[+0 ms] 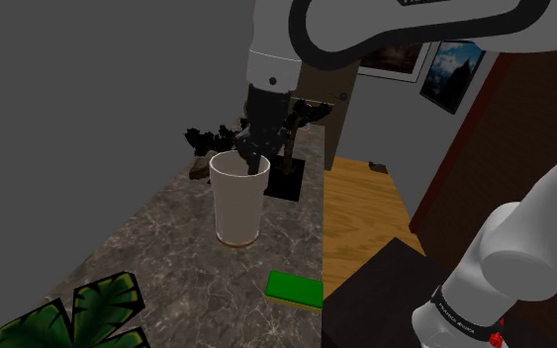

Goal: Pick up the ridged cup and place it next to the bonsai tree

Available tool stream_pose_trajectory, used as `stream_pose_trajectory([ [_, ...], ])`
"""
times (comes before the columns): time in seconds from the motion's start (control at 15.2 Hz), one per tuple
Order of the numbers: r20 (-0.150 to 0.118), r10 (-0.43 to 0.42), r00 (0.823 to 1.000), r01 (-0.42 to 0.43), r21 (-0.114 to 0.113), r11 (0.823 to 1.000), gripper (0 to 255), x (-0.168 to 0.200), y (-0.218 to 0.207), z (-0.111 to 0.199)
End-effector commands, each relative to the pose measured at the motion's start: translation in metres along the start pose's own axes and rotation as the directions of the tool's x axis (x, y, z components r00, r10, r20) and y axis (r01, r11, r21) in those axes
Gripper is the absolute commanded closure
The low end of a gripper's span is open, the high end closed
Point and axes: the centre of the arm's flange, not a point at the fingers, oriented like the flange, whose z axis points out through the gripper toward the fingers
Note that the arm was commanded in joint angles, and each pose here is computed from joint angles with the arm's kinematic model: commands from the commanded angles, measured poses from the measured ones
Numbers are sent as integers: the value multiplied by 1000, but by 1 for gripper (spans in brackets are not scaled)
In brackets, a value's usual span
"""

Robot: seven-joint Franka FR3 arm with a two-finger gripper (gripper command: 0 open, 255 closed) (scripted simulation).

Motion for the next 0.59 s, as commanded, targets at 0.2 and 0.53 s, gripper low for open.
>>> stream_pose_trajectory([
  [0.2,0,0,1000,0,0,1000,255,2,-2,-28],
  [0.53,0,0,1000,0,0,1000,255,2,-4,-54],
])
